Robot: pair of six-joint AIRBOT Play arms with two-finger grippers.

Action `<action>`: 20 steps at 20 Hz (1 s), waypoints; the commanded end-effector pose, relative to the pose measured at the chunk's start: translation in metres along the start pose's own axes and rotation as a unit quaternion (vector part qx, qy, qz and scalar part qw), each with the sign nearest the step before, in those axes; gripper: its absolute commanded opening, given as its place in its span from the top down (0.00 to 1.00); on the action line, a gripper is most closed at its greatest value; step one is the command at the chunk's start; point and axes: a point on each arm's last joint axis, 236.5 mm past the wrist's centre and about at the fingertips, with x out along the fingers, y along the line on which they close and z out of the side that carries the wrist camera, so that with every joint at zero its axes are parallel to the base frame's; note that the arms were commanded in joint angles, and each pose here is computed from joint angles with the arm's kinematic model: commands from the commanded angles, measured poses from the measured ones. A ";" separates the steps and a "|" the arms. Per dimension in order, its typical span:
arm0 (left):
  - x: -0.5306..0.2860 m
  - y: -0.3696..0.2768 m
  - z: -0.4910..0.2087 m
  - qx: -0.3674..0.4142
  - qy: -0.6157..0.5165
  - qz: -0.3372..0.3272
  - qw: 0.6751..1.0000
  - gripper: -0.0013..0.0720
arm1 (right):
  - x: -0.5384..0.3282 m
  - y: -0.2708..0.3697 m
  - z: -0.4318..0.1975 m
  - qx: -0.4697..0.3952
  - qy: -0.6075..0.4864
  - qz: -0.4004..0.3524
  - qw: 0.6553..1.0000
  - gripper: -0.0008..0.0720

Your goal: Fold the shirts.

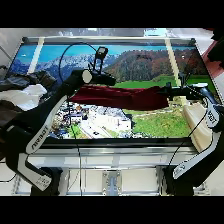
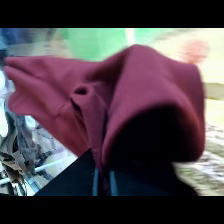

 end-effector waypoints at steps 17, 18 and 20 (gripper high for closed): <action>0.067 -0.023 -0.082 -0.060 0.095 -0.032 0.993 0.97 | -0.014 0.209 -0.037 -0.211 0.014 0.014 0.977 0.95; 0.067 -0.029 -0.081 -0.069 0.094 -0.040 0.992 0.97 | -0.016 0.209 -0.039 -0.217 0.019 0.006 0.976 0.95; 0.068 -0.048 -0.080 -0.080 0.092 -0.060 0.991 0.97 | -0.018 0.206 -0.045 -0.221 0.036 -0.012 0.974 0.95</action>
